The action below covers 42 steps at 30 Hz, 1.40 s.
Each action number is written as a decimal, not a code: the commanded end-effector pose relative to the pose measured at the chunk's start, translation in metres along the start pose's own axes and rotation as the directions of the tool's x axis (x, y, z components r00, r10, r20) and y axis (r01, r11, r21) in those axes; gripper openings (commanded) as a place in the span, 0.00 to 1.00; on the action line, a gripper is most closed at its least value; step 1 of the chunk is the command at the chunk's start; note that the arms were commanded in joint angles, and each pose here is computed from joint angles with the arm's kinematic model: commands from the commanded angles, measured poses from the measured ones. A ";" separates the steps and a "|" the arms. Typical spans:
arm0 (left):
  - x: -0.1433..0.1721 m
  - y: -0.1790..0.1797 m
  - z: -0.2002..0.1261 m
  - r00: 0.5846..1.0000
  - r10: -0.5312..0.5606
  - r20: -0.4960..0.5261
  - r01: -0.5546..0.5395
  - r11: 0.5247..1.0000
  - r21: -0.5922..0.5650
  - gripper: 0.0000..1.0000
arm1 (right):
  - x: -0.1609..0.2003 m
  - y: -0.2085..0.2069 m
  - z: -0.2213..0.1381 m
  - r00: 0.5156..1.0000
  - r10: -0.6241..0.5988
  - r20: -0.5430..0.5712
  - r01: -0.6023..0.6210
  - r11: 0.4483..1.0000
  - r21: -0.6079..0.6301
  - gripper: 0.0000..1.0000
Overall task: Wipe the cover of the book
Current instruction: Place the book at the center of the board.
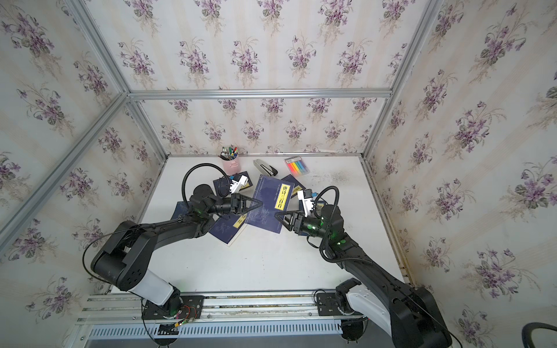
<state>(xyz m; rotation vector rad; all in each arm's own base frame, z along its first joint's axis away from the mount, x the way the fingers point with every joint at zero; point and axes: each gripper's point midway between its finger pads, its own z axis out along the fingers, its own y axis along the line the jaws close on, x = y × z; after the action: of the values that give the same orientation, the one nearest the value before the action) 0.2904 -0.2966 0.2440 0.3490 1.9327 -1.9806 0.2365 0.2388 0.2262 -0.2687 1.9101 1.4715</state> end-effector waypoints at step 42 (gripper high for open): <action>0.030 0.076 -0.045 0.966 0.191 -0.172 -0.256 0.775 -0.578 0.74 | -0.215 -0.263 -0.099 0.979 0.100 -0.177 0.089 0.574 0.814 0.00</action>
<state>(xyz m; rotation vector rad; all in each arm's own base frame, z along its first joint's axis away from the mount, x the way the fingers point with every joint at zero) 0.2888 -0.2548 0.1614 0.4514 2.3521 -1.1397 0.5049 0.0024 0.1973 0.1368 2.4473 0.3546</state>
